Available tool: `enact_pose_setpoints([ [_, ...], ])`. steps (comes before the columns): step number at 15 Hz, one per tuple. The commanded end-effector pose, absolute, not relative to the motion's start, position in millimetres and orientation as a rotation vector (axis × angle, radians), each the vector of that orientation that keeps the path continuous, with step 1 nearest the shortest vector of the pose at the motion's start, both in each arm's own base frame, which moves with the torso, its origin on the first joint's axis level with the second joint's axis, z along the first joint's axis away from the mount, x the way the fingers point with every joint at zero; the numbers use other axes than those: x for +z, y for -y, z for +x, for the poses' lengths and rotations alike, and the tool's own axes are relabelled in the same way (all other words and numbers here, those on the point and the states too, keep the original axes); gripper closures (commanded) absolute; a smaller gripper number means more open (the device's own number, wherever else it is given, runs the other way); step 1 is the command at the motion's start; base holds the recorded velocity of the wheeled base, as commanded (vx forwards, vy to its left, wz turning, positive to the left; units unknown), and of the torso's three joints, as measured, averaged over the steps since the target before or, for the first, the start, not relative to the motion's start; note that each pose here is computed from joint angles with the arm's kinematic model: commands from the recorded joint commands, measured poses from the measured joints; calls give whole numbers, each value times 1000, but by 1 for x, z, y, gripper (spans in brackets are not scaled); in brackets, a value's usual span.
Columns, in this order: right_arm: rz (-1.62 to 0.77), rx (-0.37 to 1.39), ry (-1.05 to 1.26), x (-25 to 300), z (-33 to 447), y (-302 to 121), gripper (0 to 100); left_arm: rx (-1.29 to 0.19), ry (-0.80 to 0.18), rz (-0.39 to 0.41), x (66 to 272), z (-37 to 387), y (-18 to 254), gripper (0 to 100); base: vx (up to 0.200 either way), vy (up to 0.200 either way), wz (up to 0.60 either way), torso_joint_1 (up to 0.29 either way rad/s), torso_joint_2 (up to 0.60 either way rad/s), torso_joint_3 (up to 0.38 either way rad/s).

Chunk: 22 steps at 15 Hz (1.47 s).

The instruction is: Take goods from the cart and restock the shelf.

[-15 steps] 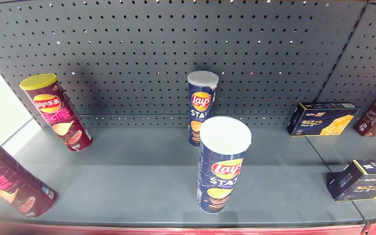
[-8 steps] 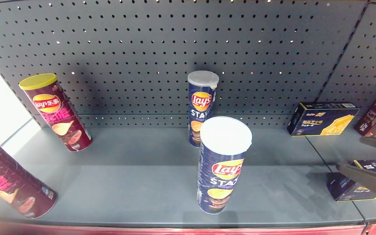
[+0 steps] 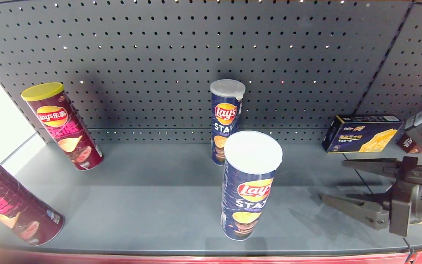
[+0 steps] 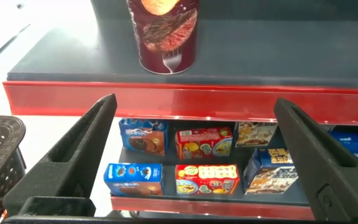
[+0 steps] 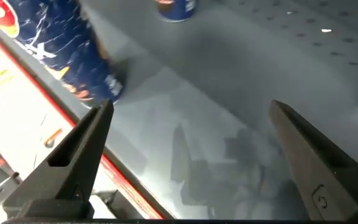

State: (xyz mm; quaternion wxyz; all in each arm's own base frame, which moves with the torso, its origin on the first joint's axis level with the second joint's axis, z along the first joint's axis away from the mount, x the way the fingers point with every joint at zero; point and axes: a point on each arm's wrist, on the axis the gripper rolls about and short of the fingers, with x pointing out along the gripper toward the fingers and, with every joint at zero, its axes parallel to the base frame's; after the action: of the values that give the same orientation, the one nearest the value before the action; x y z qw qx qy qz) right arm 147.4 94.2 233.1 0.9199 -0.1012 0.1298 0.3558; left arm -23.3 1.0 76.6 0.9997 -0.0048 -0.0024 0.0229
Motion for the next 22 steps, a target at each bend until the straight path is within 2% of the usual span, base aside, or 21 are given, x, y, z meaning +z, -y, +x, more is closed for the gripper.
enact_pose_setpoints([
  [1, -234, 783, -330, 221, 159, -113, 0, 46, 3, -11, 77, -23, -1, 0, 0, 0, 0, 0, 0, 0],
  [7, -257, 781, -367, 220, 191, -142, 0, 46, 3, -11, 77, -23, -1, 0, 0, 0, 0, 0, 0, 0],
  [11, -271, 829, -372, 214, 195, -162, 0, 44, 2, -11, 76, -23, -1, 0, 0, 0, 0, 0, 0, 0],
  [22, -280, 840, -395, 206, 193, -164, 0, 44, 2, -11, 76, -23, -1, 0, 0, 0, 0, 0, 0, 0],
])
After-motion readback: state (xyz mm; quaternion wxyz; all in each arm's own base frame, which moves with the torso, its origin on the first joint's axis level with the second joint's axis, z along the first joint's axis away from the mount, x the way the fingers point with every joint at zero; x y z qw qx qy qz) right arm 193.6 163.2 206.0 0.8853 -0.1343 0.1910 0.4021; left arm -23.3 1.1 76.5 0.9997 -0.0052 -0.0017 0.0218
